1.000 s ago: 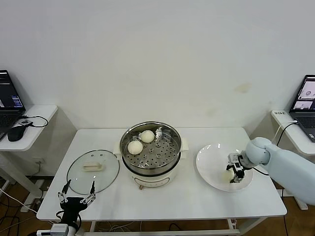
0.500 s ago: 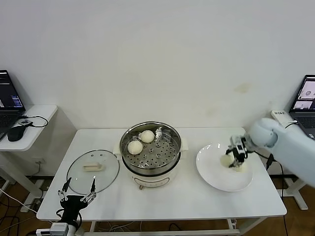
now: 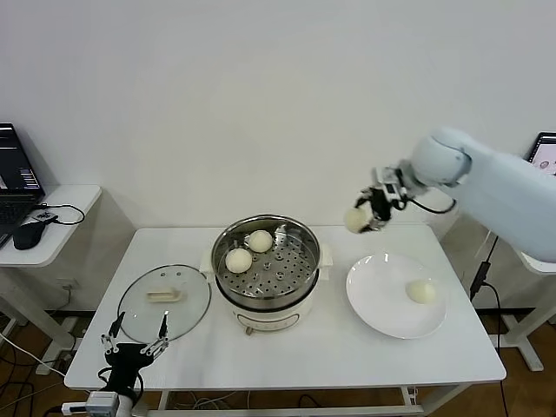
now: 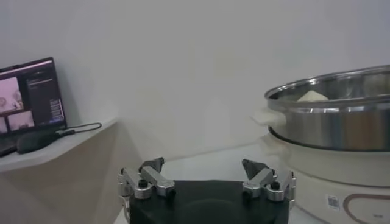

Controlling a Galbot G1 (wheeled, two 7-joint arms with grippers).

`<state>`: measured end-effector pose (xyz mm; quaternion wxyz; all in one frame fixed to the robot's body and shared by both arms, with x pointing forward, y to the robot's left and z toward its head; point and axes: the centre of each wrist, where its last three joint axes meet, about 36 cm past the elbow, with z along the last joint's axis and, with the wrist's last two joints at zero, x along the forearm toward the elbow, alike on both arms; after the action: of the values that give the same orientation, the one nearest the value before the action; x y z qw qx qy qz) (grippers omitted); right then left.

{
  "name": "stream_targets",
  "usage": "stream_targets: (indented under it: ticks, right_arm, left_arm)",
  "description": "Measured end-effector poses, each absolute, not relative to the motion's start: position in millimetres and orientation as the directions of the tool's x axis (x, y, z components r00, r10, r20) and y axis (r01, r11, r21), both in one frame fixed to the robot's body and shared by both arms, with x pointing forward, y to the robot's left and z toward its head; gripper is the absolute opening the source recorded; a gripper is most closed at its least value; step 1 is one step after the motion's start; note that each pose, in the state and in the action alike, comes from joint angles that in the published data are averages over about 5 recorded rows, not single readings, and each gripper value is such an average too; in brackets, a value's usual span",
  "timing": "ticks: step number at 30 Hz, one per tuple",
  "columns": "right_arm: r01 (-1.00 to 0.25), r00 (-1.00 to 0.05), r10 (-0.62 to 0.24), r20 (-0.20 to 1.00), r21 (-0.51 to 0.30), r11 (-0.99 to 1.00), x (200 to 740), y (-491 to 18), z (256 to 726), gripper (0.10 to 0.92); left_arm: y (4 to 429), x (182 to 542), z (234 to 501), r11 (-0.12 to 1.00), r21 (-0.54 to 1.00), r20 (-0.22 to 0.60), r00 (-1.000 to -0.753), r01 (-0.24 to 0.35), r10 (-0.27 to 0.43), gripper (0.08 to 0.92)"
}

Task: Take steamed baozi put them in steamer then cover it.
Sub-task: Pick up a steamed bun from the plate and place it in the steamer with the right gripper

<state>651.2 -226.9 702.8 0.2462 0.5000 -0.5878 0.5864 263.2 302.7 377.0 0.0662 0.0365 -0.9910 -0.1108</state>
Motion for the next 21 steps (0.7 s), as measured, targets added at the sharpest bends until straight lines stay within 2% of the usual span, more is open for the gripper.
stream_targets:
  ticks: [11, 21]
  right_arm:
    - [-0.816, -0.279, -0.345, 0.896, -0.411, -0.406, 647.4, -112.3, 683.8, 0.619]
    - [-0.686, -0.19, -0.32, 0.928, -0.359, -0.633, 641.6, -54.4, 636.7, 0.624]
  left_arm:
    - [305.2, 263.6, 377.5, 0.973, 0.218, 0.118, -0.988, -0.076, -0.103, 0.823]
    - [306.1, 263.7, 375.9, 0.974, 0.208, 0.118, -0.987, -0.086, -0.112, 0.823]
